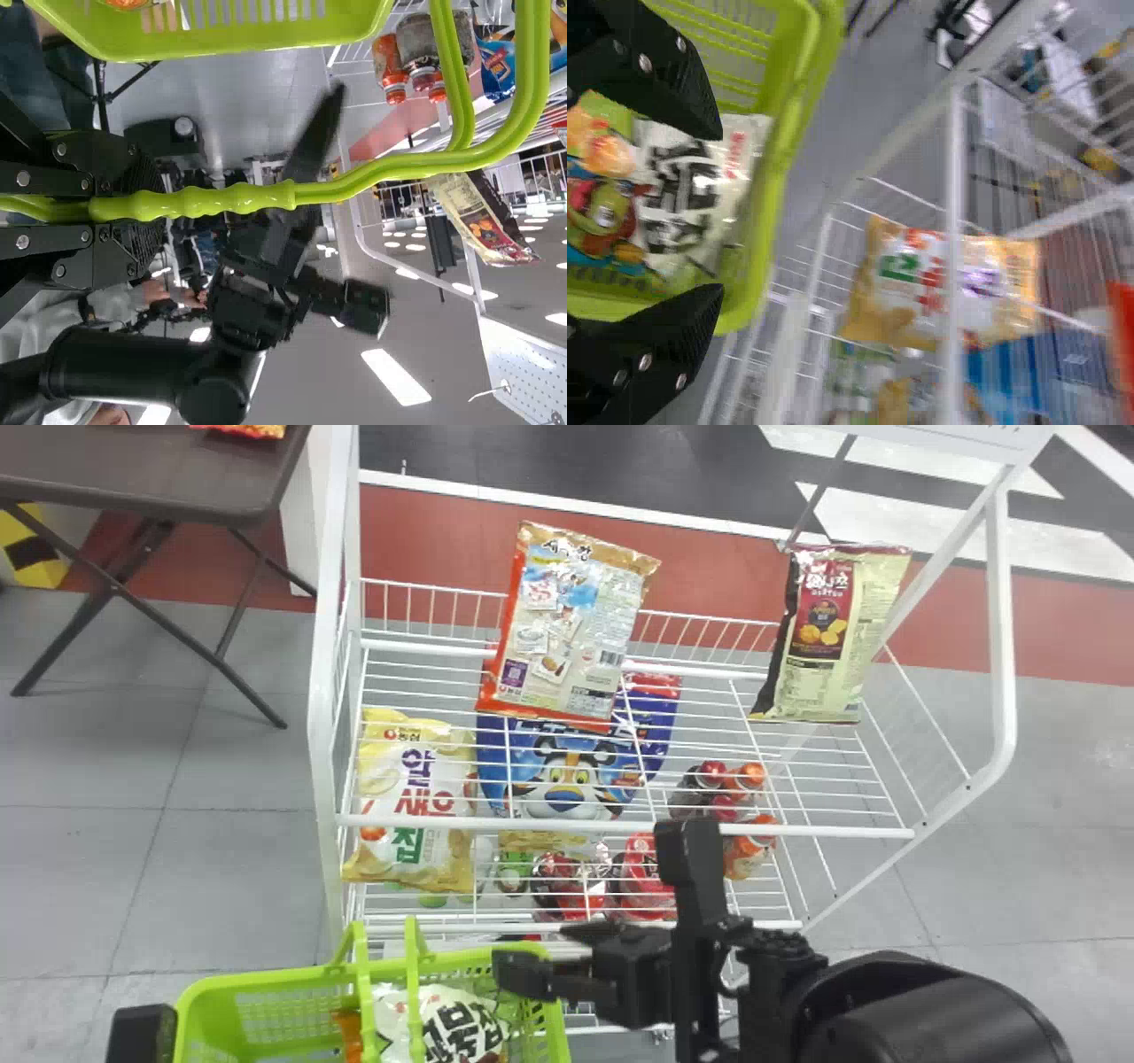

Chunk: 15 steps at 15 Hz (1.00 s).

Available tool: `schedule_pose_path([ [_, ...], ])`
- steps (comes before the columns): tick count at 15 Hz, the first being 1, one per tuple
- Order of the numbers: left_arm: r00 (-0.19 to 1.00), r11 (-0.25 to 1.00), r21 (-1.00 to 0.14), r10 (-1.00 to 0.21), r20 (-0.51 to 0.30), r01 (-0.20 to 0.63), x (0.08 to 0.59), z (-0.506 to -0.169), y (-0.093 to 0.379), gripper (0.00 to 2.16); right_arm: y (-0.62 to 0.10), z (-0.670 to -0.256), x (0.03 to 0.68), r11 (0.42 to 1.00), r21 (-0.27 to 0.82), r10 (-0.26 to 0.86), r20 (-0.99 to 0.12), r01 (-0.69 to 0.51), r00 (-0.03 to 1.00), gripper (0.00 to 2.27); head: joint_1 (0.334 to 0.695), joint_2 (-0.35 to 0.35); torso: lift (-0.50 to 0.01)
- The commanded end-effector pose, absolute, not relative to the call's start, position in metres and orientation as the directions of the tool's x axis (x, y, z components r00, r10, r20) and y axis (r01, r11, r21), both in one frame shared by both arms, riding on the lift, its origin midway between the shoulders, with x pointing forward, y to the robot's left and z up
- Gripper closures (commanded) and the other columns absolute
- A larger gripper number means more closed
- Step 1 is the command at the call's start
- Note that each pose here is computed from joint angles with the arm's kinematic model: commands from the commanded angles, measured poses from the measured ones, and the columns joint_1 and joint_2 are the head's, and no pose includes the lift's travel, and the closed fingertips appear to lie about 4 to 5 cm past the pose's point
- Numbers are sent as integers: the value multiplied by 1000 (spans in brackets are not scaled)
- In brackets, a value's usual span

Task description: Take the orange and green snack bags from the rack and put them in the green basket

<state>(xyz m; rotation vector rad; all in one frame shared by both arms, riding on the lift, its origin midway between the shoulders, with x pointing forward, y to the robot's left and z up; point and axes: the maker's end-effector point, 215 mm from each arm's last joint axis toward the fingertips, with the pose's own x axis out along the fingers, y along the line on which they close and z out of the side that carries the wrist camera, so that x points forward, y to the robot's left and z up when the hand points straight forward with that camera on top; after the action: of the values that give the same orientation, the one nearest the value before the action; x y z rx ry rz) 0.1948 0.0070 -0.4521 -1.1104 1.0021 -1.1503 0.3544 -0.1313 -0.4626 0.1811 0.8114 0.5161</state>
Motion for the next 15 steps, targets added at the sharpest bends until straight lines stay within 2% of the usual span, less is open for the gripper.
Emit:
schedule_pose_path([
  [1, 145, 57, -984, -989, -32, 172, 195, -452, 7, 2148, -132, -409, 385, 873, 276, 487, -502, -401, 715, 87, 695, -271, 0],
  [4, 148, 68, -981, -988, -41, 183, 196, -455, 6, 2148, -148, -349, 424, 909, 179, 414, -284, -377, 865, 90, 695, -260, 0],
  [8, 156, 67, -979, -987, -37, 191, 199, -457, 6, 2148, -169, -305, 438, 938, 129, 328, -24, -322, 944, 110, 695, -273, 0],
  [11, 158, 66, -979, -987, -36, 190, 199, -458, 6, 2148, -183, -310, 437, 966, 121, 232, -23, -228, 972, 110, 695, -300, 0],
  [13, 155, 64, -979, -987, -34, 193, 199, -458, 5, 2148, -195, -309, 438, 987, 69, 149, -22, -147, 989, 110, 695, -321, 0],
  [15, 156, 63, -979, -987, -32, 196, 199, -457, 5, 2148, -205, -306, 438, 988, 64, 142, 4, -142, 990, 110, 695, -339, 0],
])
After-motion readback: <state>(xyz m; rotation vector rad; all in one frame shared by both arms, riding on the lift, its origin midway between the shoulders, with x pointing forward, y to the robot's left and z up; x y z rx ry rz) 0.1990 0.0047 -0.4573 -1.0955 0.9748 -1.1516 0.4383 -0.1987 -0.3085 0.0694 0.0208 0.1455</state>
